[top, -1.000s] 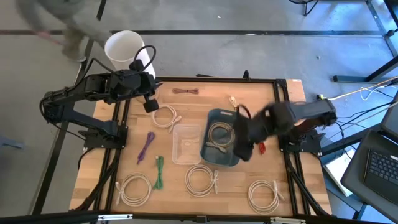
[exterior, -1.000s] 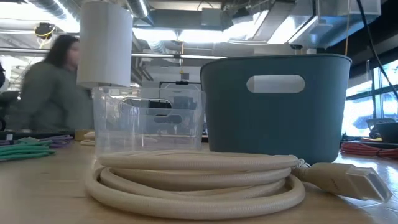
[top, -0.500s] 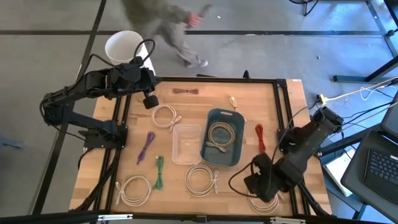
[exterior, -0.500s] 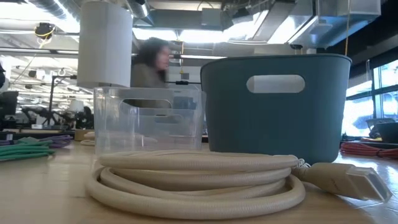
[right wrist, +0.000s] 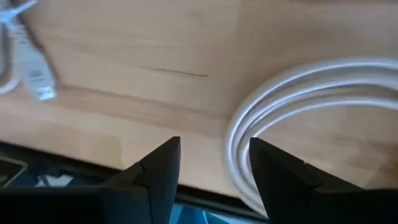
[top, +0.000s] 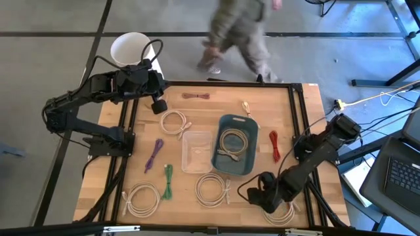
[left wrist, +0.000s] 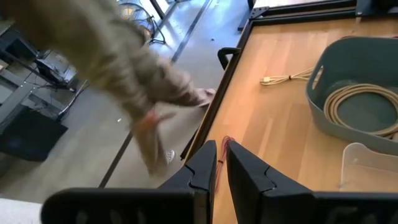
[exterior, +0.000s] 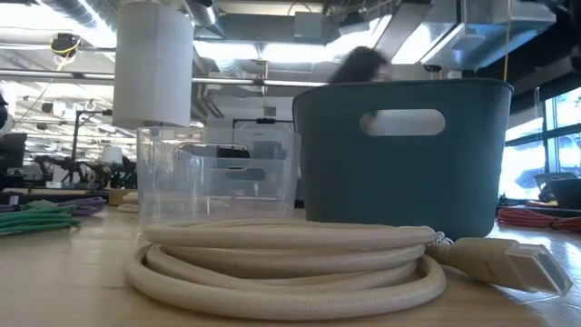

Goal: Pick & Place USB Port
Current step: Put the light brown HDMI cable into the blue bin

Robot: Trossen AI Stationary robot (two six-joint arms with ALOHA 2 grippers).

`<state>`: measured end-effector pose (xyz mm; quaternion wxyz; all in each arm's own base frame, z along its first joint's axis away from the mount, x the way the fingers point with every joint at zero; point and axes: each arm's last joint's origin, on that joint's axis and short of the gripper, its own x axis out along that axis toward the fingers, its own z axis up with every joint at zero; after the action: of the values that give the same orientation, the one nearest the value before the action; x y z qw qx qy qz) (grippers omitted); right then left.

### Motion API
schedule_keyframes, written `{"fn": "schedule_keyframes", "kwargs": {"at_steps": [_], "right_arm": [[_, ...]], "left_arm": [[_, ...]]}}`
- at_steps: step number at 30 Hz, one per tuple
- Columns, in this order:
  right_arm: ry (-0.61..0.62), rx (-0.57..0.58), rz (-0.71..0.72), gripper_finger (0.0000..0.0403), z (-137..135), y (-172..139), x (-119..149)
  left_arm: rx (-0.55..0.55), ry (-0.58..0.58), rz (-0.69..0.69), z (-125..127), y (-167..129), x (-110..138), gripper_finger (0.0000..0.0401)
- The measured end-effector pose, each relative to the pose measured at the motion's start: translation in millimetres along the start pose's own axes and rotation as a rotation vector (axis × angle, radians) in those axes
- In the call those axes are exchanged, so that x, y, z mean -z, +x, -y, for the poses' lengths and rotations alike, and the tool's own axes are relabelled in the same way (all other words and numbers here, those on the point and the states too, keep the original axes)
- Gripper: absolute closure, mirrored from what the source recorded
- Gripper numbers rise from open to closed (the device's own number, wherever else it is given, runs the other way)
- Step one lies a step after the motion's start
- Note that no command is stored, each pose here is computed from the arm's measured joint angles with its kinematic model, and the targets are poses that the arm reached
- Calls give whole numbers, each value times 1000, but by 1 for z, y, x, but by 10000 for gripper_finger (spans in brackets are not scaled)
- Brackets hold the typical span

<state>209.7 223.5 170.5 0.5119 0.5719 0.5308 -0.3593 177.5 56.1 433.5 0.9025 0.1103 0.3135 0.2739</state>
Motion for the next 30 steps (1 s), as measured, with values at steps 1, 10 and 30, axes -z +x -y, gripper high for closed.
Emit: {"fn": "schedule_keyframes", "kwargs": {"at_steps": [1, 10, 30], "right_arm": [[1, 12, 8, 209, 1, 3, -1], [-5, 96, -18, 209, 4, 27, 1], [-20, 81, -21, 374, -1, 36, 0]], "left_arm": [[0, 1, 0, 0, 0, 0, 370], [-3, 27, -1, 0, 0, 0, 370], [-38, 10, -22, -9, 3, 2, 370]]}}
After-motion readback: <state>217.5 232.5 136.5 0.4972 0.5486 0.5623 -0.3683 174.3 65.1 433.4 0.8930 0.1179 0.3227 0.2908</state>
